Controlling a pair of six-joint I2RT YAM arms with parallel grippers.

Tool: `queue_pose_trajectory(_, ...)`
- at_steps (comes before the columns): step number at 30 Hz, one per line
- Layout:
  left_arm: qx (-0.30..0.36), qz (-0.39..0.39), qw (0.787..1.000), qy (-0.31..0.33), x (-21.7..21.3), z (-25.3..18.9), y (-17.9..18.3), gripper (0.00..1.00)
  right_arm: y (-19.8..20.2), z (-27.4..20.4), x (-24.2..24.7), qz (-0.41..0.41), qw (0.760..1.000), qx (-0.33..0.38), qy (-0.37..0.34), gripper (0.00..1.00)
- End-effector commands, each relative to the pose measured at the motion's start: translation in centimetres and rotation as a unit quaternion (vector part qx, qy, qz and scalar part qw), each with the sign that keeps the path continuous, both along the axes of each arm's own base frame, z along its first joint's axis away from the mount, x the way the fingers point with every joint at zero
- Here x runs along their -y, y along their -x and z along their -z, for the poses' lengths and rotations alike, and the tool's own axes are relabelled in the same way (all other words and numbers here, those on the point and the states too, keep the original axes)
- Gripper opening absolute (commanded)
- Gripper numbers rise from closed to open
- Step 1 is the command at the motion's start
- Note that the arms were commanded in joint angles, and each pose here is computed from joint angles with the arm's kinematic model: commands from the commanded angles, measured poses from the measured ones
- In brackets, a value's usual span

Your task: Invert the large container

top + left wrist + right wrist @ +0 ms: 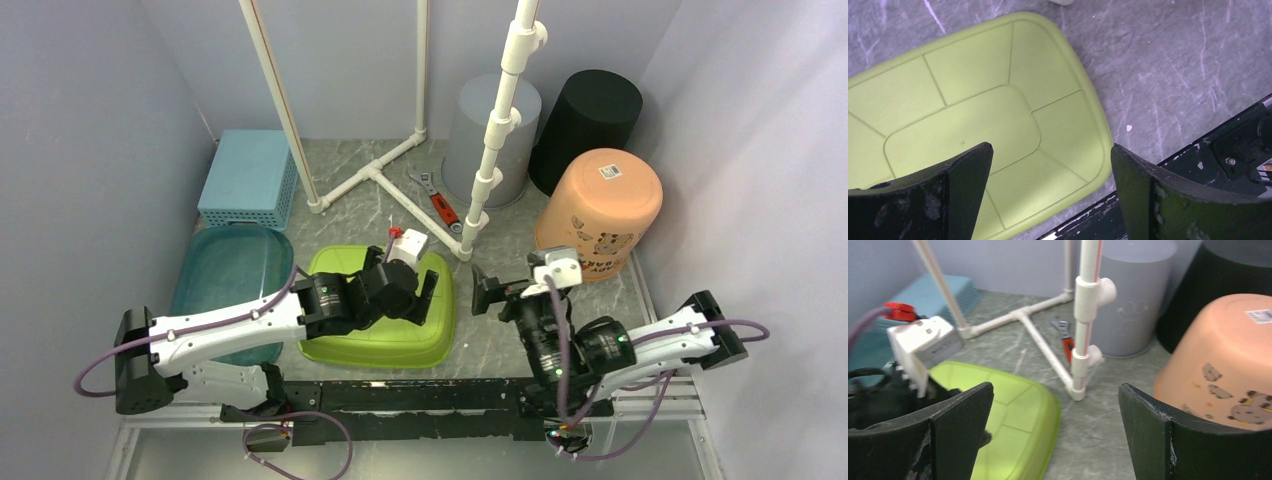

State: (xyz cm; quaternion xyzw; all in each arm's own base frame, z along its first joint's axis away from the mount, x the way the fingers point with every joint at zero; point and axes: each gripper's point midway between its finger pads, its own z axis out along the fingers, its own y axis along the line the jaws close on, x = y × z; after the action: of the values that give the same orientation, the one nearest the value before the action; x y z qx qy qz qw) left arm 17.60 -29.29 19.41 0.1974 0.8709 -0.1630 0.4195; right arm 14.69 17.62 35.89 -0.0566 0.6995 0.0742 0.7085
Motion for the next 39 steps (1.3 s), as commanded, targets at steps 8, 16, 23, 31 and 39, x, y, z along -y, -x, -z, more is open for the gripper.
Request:
queue_pose_trajectory(8, 0.002, -0.058, 0.998, 0.009, -3.3, -1.2, -0.9, 0.93, 4.7, -1.5, -3.1, -0.081, 0.989, -0.106, -0.071, 1.00)
queue_pose_trajectory(16, -0.015, -0.137, 0.990, 0.010, -7.1, -1.3, -1.3, 0.94, 8.5, -3.0, -7.3, -0.134, 0.986, -0.096, -0.039, 1.00)
queue_pose_trajectory(23, -0.037, -0.198, 0.979, 0.027, -11.8, -0.5, -1.3, 0.94, 12.3, -3.9, -10.3, -0.180, 0.980, -0.087, -0.010, 1.00)
queue_pose_trajectory(31, -0.030, -0.218, 0.976, 0.013, -13.9, -1.3, -2.1, 0.94, 12.2, -3.6, -16.0, -0.134, 0.976, -0.023, 0.169, 1.00)
queue_pose_trajectory(39, -0.046, -0.242, 0.969, 0.000, -16.9, -0.4, -3.5, 0.94, 1.8, -4.4, -13.5, 0.015, 0.967, -0.049, 0.249, 1.00)
